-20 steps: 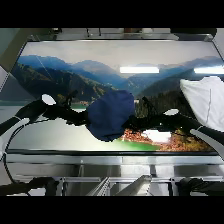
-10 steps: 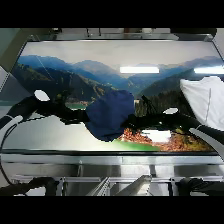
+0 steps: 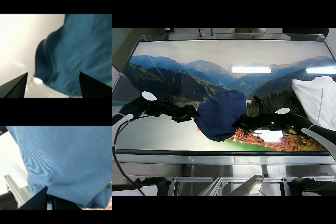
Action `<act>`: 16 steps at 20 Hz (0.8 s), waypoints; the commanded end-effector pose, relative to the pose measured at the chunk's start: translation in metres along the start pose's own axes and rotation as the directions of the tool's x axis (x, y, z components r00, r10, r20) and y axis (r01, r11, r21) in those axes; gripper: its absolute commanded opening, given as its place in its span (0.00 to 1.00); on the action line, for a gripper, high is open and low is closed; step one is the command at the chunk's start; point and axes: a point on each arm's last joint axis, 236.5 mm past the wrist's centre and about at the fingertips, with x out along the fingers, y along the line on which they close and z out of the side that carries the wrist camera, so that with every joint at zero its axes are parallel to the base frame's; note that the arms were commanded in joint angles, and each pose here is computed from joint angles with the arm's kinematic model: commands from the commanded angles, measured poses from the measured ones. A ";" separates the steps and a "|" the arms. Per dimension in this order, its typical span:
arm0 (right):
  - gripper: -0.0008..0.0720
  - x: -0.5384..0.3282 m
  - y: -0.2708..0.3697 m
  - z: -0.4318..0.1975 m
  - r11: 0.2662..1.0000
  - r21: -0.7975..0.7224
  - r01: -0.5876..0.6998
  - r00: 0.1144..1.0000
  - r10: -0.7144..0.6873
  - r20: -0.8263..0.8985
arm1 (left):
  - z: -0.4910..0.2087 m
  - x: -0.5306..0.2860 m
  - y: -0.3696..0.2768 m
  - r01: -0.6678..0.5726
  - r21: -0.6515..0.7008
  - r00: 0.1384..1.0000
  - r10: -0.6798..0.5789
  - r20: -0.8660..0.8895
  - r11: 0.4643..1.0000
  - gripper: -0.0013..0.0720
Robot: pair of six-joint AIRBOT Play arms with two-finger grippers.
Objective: Fold the shirts.
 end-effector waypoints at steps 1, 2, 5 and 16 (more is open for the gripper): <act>0.12 0.000 0.000 0.000 1.000 0.000 0.000 1.000 0.000 -0.001 | -0.012 0.026 -0.011 0.065 0.006 0.996 -0.065 -0.068 0.998 0.98; 0.12 0.000 0.001 0.000 1.000 0.000 -0.001 1.000 0.001 -0.002 | -0.018 0.028 -0.014 0.077 0.012 0.993 -0.075 -0.096 0.997 0.94; 0.12 0.000 0.003 -0.003 1.000 0.000 -0.012 1.000 0.012 -0.014 | -0.032 0.022 -0.023 0.114 0.011 0.982 -0.111 -0.153 0.993 0.21; 0.03 -0.166 0.233 0.021 0.812 -0.534 -0.234 0.922 0.360 0.144 | -0.011 -0.209 -0.248 0.361 0.518 0.837 -0.514 0.187 0.775 0.01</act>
